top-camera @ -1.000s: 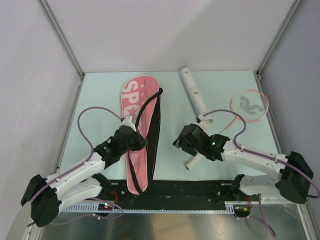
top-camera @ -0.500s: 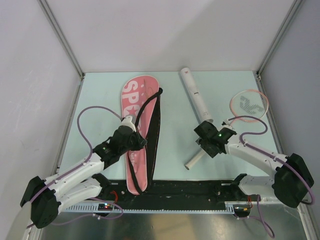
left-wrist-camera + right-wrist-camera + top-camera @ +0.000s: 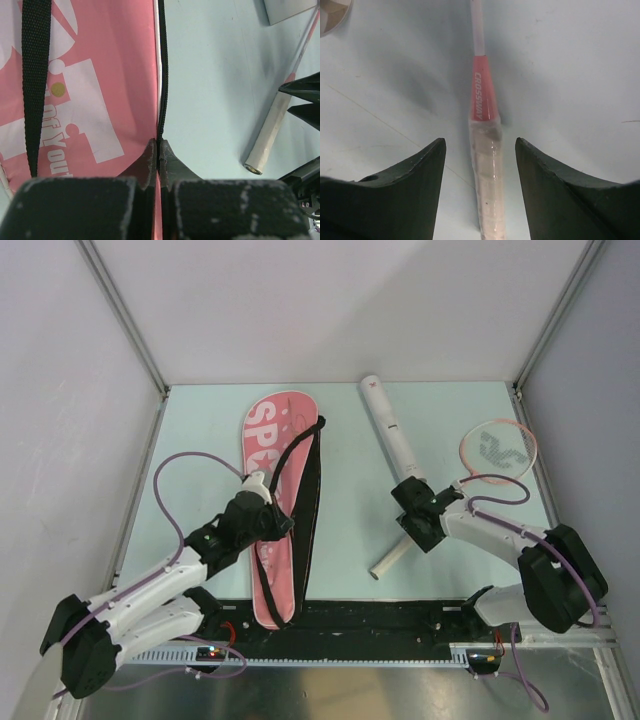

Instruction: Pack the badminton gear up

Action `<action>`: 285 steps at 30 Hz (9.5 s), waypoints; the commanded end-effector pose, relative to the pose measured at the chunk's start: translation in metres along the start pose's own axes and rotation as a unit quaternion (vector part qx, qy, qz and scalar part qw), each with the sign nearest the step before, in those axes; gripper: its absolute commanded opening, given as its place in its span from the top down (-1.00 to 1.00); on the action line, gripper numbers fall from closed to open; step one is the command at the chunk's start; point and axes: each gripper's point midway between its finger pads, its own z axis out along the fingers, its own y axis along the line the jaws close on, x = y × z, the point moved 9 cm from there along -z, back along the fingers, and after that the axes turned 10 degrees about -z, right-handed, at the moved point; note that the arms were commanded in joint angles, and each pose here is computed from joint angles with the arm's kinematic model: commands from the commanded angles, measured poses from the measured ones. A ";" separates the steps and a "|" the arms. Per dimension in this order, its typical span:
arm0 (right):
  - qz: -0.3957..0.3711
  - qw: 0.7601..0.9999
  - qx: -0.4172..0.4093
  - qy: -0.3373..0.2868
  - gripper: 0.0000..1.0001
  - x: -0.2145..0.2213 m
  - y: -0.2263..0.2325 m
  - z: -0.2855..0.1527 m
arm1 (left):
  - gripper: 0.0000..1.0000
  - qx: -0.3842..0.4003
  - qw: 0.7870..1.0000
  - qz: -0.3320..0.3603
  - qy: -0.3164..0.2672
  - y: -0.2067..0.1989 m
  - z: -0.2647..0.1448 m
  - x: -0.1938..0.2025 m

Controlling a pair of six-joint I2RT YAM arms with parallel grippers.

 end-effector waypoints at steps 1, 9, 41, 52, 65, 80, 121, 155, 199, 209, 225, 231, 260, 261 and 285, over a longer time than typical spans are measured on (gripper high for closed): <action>0.007 1.000 0.007 0.007 -0.25 0.003 0.002 0.014 | 1.00 0.045 0.998 0.006 -0.038 -0.020 -0.009 -0.020; 0.012 0.999 0.025 0.027 -0.09 0.015 -0.008 0.030 | 1.00 0.045 0.998 0.005 -0.045 -0.021 -0.011 -0.023; -0.029 0.972 -0.119 -0.202 1.00 -0.020 -0.019 -0.079 | 1.00 0.012 0.998 -0.028 -0.054 -0.012 -0.004 -0.037; -0.228 0.914 -0.281 -0.184 1.00 0.014 0.024 -0.136 | 1.00 0.016 0.997 -0.058 -0.055 -0.011 -0.004 -0.046; -0.423 0.832 -0.335 -0.130 1.00 0.096 0.002 -0.154 | 1.00 0.020 0.997 -0.061 -0.051 -0.017 -0.002 -0.054; -0.515 0.810 -0.272 -0.070 1.00 0.122 -0.083 -0.158 | 1.00 0.010 0.994 -0.063 -0.085 -0.021 -0.003 -0.072; -0.468 0.808 -0.324 -0.151 1.00 0.172 0.017 -0.129 | 1.00 0.091 0.990 -0.103 0.035 -0.026 0.017 -0.039; -0.237 0.912 -0.281 -0.182 0.72 0.178 0.134 -0.059 | 1.00 0.095 0.968 -0.230 -0.002 0.003 0.014 -0.003; -0.315 0.829 -0.460 0.035 0.59 0.198 0.088 -0.058 | 1.00 0.067 0.980 -0.187 0.033 -0.003 0.024 -0.009; -0.242 0.816 -0.521 0.059 0.57 0.216 0.111 -0.053 | 1.00 0.069 0.976 -0.204 0.018 0.003 0.019 -0.004; -0.179 0.821 -0.542 0.017 0.54 0.208 0.116 -0.043 | 1.00 0.076 0.967 -0.245 -0.011 0.007 0.014 -0.002; -0.182 0.797 -0.574 0.040 0.55 0.218 0.122 -0.035 | 1.00 0.075 0.965 -0.250 -0.018 0.009 0.013 -0.001; -0.234 0.852 -0.463 -0.077 -0.46 0.123 0.112 -0.066 | -0.65 -0.014 0.995 -0.025 -0.091 0.005 -0.031 -0.053; -0.227 0.849 -0.472 -0.076 -0.50 0.119 0.117 -0.065 | -0.74 -0.017 0.996 -0.017 -0.087 0.007 -0.034 -0.053; -0.215 0.892 -0.397 -0.003 -0.25 0.141 0.185 0.024 | -0.99 0.016 0.993 0.044 -0.111 0.012 -0.084 -0.048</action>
